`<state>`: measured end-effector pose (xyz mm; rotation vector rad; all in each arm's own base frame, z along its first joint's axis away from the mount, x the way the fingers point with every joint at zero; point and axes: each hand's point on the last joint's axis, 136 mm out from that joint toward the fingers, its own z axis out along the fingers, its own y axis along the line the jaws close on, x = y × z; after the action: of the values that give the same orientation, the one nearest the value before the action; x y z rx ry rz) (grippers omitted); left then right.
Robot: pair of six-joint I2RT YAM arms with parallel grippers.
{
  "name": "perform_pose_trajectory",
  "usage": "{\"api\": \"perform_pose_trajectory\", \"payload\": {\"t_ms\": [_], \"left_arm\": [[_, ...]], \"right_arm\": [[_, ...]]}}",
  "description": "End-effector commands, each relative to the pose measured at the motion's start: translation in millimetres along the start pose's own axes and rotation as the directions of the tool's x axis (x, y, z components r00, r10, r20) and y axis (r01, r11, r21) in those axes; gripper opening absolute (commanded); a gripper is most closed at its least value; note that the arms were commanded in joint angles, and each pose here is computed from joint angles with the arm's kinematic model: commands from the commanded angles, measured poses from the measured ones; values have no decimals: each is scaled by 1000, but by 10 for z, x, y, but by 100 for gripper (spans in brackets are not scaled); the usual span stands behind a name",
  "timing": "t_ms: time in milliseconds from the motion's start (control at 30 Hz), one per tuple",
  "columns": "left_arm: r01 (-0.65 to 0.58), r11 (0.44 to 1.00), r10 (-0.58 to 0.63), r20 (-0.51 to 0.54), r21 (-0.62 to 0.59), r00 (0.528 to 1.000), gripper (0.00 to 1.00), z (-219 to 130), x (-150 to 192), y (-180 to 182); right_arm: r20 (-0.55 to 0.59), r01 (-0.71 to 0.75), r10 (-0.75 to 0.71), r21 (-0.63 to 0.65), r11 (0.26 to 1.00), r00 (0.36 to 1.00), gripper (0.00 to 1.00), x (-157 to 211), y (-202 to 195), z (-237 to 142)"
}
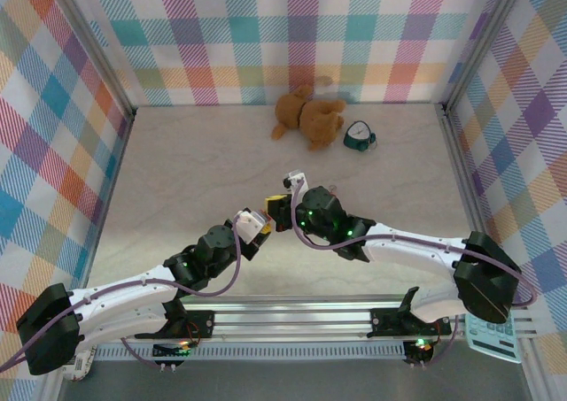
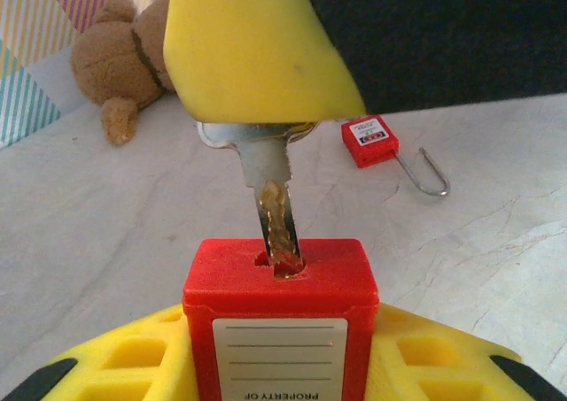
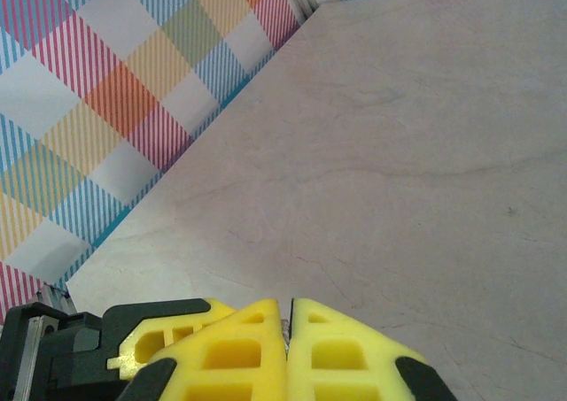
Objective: Unlock with the key
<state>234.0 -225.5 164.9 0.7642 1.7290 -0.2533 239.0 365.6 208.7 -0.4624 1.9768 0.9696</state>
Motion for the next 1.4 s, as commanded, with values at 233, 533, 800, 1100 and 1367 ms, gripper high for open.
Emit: {"api": "perform_pose_trajectory", "payload": {"t_ms": [233, 533, 800, 1100, 1367], "left_arm": [[236, 969, -168, 498, -76, 851, 20, -447, -1360, 486], [228, 969, -151, 496, -98, 855, 20, -445, -1356, 518], [225, 970, -150, 496, -94, 855, 20, -437, -1367, 513], [216, 972, -137, 512, -97, 848, 20, -447, -1433, 542], [181, 980, -113, 514, -84, 851, 20, -428, -1512, 529]], "right_arm": [[-389, -6, 51, 117, 993, 920, 0, 1157, -316, -146], [-385, -39, 85, 127, 991, 919, 0, 1221, -261, -161], [-408, 55, -38, 30, 998, 912, 1, 1257, -95, -191], [-442, 43, -53, -31, 999, 895, 1, 1392, -30, -179], [-486, 34, -37, -15, 999, 873, 0, 1492, -52, -198]]}}
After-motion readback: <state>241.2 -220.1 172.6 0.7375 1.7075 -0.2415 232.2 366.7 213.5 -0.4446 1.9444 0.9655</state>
